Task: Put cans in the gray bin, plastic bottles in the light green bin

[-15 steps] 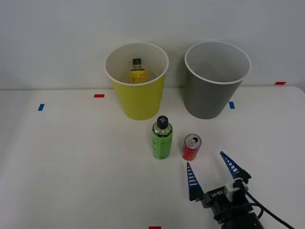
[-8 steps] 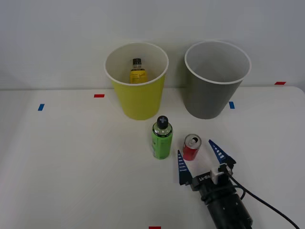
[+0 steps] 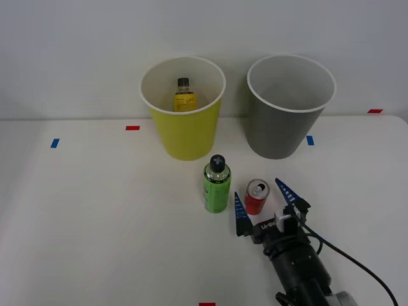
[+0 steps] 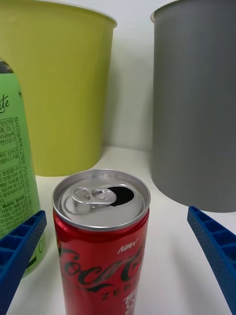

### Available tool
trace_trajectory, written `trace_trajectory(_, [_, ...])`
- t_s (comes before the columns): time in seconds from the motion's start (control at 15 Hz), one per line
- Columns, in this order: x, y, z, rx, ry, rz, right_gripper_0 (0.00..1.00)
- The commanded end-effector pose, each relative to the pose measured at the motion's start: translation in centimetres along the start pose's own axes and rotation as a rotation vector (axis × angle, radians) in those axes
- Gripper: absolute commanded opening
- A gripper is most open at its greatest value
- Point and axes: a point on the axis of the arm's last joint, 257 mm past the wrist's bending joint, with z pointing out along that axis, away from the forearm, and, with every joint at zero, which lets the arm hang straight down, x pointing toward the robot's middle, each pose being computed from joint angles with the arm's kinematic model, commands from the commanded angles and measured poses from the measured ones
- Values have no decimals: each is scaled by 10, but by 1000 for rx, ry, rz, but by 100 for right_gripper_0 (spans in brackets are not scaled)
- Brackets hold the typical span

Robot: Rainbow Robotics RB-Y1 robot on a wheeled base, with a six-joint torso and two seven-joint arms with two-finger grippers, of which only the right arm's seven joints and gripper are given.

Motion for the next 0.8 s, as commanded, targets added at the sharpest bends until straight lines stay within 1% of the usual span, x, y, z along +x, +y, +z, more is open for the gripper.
trace_trajectory(0.07, [1,0,3,-1,8,-5,100])
trace_trajectory(0.8, [-1,6,12,-13,15,-8,100])
